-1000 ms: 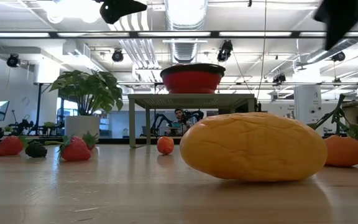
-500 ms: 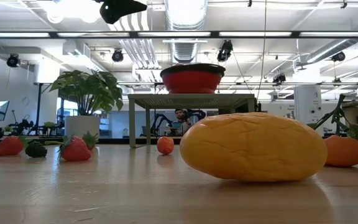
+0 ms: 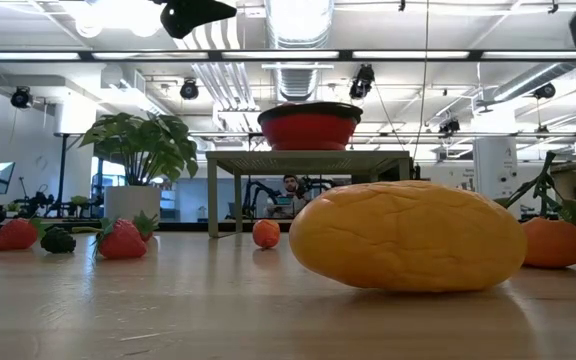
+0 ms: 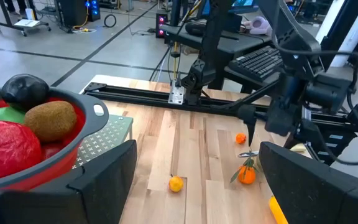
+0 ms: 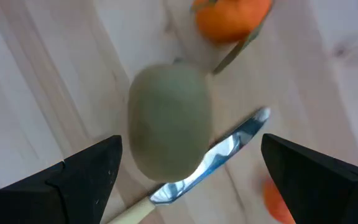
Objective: Pick & Place Fruit
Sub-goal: Put the kiwi into the red strainer bowl on the shelf
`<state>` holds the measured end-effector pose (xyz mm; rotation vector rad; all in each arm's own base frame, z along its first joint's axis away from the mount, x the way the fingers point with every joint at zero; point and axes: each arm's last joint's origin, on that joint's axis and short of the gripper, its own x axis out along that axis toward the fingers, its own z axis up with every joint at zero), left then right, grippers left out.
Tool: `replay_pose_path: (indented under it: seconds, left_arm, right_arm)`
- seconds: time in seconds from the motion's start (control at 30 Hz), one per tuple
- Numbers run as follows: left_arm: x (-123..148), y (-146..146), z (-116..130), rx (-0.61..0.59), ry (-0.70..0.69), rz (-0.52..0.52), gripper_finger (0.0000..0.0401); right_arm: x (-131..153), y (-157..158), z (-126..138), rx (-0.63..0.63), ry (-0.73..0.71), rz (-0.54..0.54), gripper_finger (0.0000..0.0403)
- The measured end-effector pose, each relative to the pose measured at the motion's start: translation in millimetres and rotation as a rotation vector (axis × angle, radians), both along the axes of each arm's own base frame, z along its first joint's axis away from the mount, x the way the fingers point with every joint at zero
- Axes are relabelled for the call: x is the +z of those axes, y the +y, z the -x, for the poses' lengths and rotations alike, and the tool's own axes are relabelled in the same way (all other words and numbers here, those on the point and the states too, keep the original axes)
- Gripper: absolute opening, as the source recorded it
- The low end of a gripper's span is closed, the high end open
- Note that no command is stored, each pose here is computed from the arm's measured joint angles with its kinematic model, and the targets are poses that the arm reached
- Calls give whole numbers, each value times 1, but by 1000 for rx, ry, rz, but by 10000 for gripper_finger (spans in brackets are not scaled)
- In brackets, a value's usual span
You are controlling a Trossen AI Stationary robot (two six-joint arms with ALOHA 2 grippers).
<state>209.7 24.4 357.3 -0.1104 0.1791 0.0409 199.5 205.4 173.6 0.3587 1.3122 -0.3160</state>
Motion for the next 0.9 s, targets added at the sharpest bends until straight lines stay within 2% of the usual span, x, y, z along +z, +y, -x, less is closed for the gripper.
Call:
replay_pose_path:
  seconds: [0.3,0.9]
  left_arm:
    - [0,0,0,0,0,0,344]
    - [0,0,0,0,1,0,344]
  right_arm:
    - [-22,8,-4,1,39,25,379]
    - [-36,13,-9,5,38,39,379]
